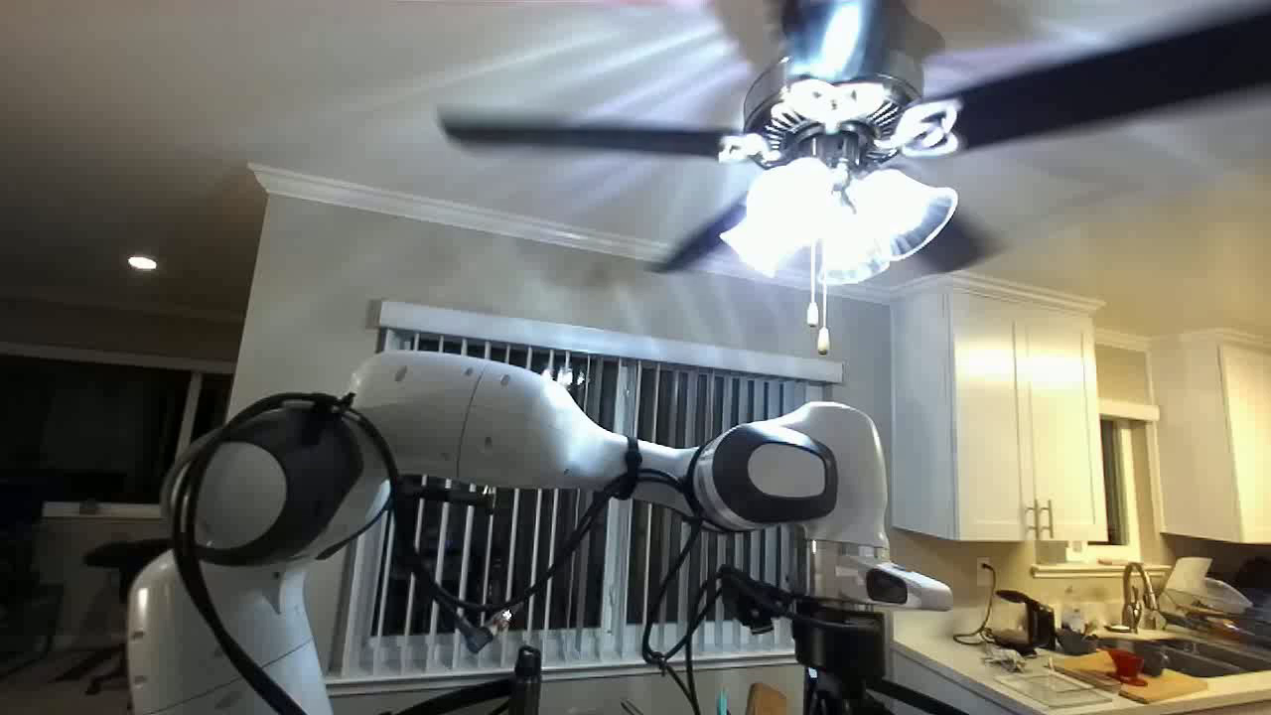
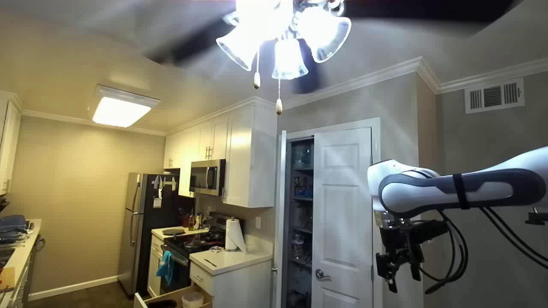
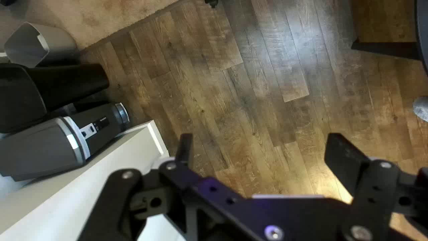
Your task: Turn off the light
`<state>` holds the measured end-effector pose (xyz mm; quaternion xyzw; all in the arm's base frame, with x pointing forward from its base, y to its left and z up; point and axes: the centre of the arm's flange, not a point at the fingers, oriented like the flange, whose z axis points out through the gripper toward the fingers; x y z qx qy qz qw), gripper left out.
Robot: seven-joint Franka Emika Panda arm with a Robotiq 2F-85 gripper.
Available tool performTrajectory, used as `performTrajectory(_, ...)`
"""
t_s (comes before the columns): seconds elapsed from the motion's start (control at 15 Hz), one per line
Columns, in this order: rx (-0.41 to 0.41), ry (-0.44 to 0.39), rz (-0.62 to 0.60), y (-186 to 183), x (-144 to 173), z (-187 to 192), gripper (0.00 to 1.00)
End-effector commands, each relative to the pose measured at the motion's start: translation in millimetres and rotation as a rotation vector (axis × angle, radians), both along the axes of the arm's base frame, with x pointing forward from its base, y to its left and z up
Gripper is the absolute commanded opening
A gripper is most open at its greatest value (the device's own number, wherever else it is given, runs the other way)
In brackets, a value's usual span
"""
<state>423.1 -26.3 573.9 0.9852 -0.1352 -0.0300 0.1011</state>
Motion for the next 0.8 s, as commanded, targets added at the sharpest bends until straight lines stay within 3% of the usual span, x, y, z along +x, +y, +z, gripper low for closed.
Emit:
performTrajectory(0.0,0.000,0.000,0.000,0,0,0,1.00)
performTrajectory(0.33,0.000,0.000,0.000,0,0,0,1.00)
performTrajectory(0.73,0.156,-0.179,0.264,136,-55,74,1.00)
